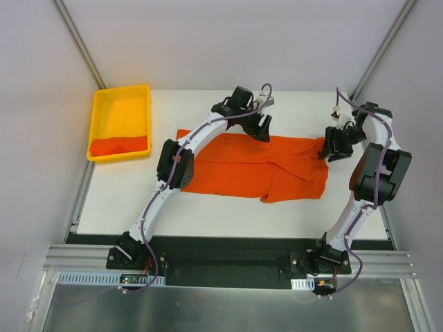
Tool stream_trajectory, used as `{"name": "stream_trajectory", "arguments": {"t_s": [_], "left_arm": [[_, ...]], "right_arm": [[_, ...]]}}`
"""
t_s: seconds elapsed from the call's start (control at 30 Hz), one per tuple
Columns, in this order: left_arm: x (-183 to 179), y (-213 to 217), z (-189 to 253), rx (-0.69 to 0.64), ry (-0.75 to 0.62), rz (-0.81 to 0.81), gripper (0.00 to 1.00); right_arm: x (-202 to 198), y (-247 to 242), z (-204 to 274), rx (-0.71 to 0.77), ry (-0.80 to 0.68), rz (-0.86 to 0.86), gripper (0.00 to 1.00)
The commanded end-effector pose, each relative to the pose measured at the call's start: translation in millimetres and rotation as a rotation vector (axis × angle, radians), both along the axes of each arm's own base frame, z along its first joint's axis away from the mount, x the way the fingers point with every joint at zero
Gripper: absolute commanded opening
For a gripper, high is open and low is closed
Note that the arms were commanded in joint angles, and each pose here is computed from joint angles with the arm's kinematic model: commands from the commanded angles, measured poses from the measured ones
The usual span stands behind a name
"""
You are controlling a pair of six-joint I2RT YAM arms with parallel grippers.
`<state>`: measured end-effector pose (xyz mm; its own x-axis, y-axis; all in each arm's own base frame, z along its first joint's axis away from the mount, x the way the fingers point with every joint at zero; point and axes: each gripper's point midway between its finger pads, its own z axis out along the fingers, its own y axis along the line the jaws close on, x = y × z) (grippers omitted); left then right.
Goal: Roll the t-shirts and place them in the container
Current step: Move the T-shirt to the center of the board.
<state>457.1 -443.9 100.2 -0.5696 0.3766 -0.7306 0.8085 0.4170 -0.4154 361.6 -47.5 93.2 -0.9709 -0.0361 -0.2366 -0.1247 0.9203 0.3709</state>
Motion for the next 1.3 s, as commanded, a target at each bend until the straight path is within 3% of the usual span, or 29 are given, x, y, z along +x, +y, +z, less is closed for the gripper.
{"name": "stream_trajectory", "arguments": {"t_s": [0.0, 0.23, 0.4, 0.7, 0.97, 1.27], "left_arm": [[5.0, -34.2, 46.2, -0.122, -0.104, -0.003, 0.66], [-21.9, -67.5, 14.3, -0.131, -0.031, -0.045, 0.63], [-35.0, -82.2, -3.3, -0.143, 0.01, -0.075, 0.54], [-43.5, -74.5, -17.7, -0.097, 0.099, -0.029, 0.54], [-51.9, -73.7, -30.2, -0.092, 0.146, -0.051, 0.41], [-50.9, -84.0, -23.6, -0.14, 0.128, -0.065, 0.34]], "right_arm": [[-16.8, 10.9, 9.1, 0.068, 0.039, -0.037, 0.51], [-24.0, 9.9, 4.5, 0.08, 0.078, -0.043, 0.51], [-27.4, 7.4, 9.3, 0.073, 0.071, -0.047, 0.51], [-29.1, 11.3, 11.7, 0.099, 0.067, -0.069, 0.51], [-31.4, 6.5, 12.1, 0.09, 0.064, -0.079, 0.51], [-55.5, 10.0, -0.4, 0.089, 0.13, 0.004, 0.51]]}}
